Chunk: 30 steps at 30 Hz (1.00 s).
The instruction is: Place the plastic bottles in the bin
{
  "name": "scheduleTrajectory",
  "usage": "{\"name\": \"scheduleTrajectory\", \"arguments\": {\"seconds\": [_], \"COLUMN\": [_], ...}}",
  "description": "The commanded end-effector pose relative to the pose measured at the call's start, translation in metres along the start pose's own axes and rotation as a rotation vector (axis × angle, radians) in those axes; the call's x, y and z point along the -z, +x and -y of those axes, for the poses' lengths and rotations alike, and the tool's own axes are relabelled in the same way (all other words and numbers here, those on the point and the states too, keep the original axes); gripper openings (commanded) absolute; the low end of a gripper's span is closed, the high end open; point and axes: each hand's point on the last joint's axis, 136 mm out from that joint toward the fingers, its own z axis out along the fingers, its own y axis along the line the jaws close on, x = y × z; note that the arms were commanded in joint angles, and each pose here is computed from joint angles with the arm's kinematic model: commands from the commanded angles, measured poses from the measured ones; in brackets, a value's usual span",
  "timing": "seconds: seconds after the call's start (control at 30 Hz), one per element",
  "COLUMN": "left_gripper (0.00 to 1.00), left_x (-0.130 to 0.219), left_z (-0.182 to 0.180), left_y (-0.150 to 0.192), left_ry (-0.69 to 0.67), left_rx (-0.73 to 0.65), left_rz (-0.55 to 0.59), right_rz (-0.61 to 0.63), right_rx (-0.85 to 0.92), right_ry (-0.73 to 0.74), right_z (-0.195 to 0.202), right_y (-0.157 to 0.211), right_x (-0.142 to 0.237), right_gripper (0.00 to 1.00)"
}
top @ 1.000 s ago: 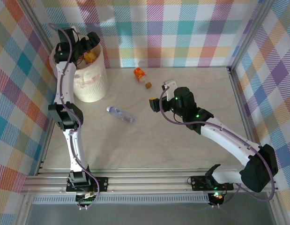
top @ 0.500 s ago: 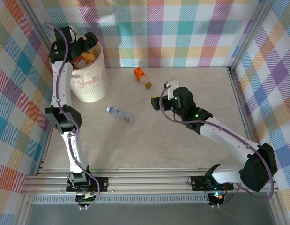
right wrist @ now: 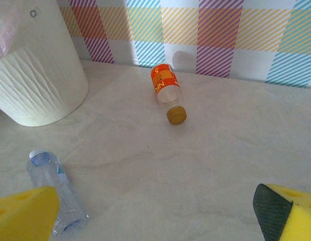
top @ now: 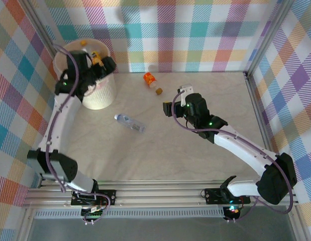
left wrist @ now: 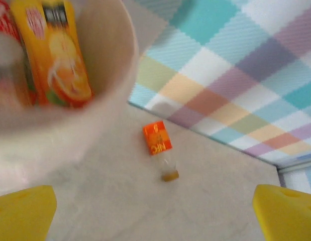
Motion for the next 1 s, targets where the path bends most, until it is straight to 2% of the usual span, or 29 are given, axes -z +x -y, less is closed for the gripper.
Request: {"name": "scheduleTrajectory", "arguments": {"seconds": [0.0,0.2,0.37,0.6,0.77,0.87,0.97], "left_gripper": [1.0,1.0,1.0,1.0,1.0,1.0,1.0], "left_x": [0.025,0.03,0.017,-0.002,-0.028,-0.041,-0.053], "left_z": [0.005,-0.029,-0.072,-0.095,-0.094,-0.099,-0.106], "left_y": [0.018,0.105,0.17,0.209,0.232,0.24,0.245], "left_ry": [-0.039,-0.167,-0.288,-0.366,-0.37,-0.415,-0.447], "left_rx": [0.01,0.121,0.231,0.297,0.346,0.374,0.399], "left_rz": [0.105,0.047,-0.042,-0.126,-0.197,-0.206,-0.196], "right_rz": [-0.013,-0.01,0.003,-0.011,-0.005,-0.013,-0.04], "right_rx": [-0.026,0.011,0.014,0.035,0.029,0.051,0.055], "right_ry": [-0.026,-0.184,-0.236,-0.298,-0.325,-0.398,-0.409], "right_z": [-0.003,-0.029,-0.037,-0.047,-0.052,-0.064,-0.066], "right_y": [-0.001,0.004,0.002,0.002,0.002,0.004,0.008], "right_x": [0.002,0.007,0.01,0.016,0.016,0.019,0.018], "right_gripper": [1.0,1.0,1.0,1.0,1.0,1.0,1.0]}}
